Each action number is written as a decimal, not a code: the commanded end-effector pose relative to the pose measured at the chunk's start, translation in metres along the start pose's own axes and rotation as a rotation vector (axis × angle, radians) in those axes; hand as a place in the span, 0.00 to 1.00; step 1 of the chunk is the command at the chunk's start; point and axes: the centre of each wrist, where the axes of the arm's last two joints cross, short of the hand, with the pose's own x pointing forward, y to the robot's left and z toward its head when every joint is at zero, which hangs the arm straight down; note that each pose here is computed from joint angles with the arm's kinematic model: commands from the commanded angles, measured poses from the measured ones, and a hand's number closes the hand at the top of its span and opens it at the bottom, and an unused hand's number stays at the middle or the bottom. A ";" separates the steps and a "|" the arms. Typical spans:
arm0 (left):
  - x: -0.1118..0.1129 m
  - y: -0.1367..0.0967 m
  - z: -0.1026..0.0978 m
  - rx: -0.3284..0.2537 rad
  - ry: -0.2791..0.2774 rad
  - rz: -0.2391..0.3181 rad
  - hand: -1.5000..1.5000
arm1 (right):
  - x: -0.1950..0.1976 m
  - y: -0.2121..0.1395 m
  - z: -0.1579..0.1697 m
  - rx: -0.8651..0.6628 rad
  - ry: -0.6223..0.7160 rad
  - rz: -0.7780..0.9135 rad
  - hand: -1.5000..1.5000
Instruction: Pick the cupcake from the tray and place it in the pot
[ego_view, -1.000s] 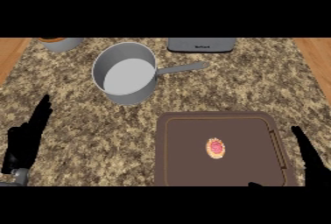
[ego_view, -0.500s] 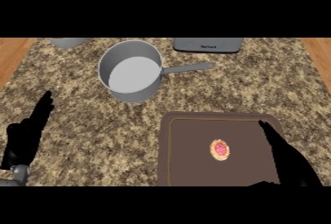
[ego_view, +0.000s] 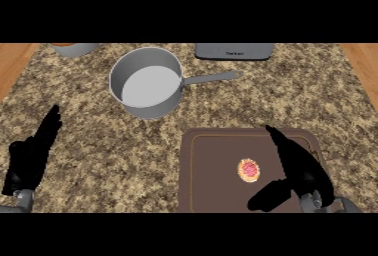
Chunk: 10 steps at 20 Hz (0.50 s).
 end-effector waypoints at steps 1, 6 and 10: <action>-0.006 0.013 0.003 0.011 0.011 -0.012 0.50 | 0.025 -0.003 -0.007 0.039 0.200 0.097 0.00; -0.020 -0.001 0.013 0.013 0.023 -0.004 0.50 | 0.024 0.017 -0.021 0.069 0.209 0.133 0.00; -0.006 0.002 0.006 0.024 0.016 0.011 0.50 | 0.046 0.004 -0.040 0.075 0.227 0.121 0.00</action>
